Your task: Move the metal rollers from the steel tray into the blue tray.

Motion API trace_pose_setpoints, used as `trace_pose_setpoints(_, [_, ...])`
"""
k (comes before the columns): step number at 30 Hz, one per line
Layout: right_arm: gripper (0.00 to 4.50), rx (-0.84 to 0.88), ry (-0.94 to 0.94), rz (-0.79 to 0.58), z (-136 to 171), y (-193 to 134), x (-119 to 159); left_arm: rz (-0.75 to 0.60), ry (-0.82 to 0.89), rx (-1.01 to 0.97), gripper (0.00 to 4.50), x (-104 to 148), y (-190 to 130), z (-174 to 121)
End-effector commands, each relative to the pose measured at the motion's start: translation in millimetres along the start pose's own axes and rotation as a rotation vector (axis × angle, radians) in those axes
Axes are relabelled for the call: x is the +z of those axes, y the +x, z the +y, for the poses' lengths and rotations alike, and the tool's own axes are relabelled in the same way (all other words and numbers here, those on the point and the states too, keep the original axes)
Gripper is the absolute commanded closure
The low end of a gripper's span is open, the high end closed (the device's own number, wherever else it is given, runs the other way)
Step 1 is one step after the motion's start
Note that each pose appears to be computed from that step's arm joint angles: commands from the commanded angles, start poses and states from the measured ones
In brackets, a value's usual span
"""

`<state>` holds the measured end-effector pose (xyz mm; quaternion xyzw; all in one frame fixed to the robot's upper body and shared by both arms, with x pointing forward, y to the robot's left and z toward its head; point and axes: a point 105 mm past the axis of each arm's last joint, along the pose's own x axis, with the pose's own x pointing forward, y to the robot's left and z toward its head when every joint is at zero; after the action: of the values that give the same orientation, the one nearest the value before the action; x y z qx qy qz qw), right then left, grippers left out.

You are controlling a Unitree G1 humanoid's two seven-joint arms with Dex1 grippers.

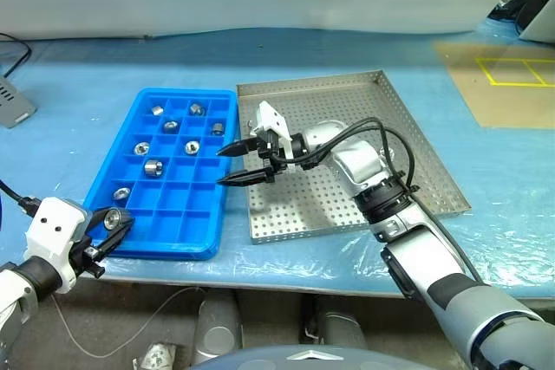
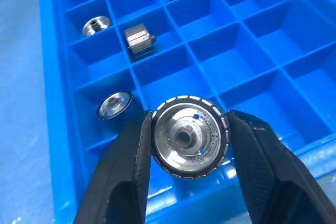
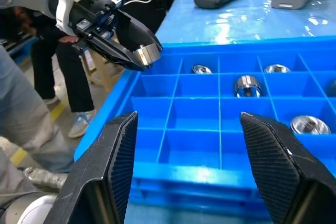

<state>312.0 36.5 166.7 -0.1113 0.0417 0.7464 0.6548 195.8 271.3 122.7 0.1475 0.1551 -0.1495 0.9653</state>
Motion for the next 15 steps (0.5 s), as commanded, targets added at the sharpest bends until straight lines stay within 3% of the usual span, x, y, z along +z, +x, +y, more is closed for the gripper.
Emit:
trace_pose_setpoints(1, [1.24,0.02,-0.053,-0.015,0,3,12,-0.045,0.026,0.023,2.64,11,6,-1])
trace_pose_setpoints(9, [1.24,-0.022,-0.038,-0.011,-3,-4,7,-0.021,0.024,0.0,2.64,5,18,-4])
trace_pose_setpoints(10, [1.24,-0.027,-0.037,-0.009,-3,-5,6,-0.016,0.022,-0.002,1.9,3,18,-4])
trace_pose_setpoints(14, [1.24,-0.048,-0.031,-0.007,-4,-7,4,-0.005,0.021,-0.003,0.66,1,21,-1])
trace_pose_setpoints(15, [1.24,-0.053,-0.031,-0.007,-4,-8,4,-0.007,0.022,-0.009,0.66,2,23,-1])
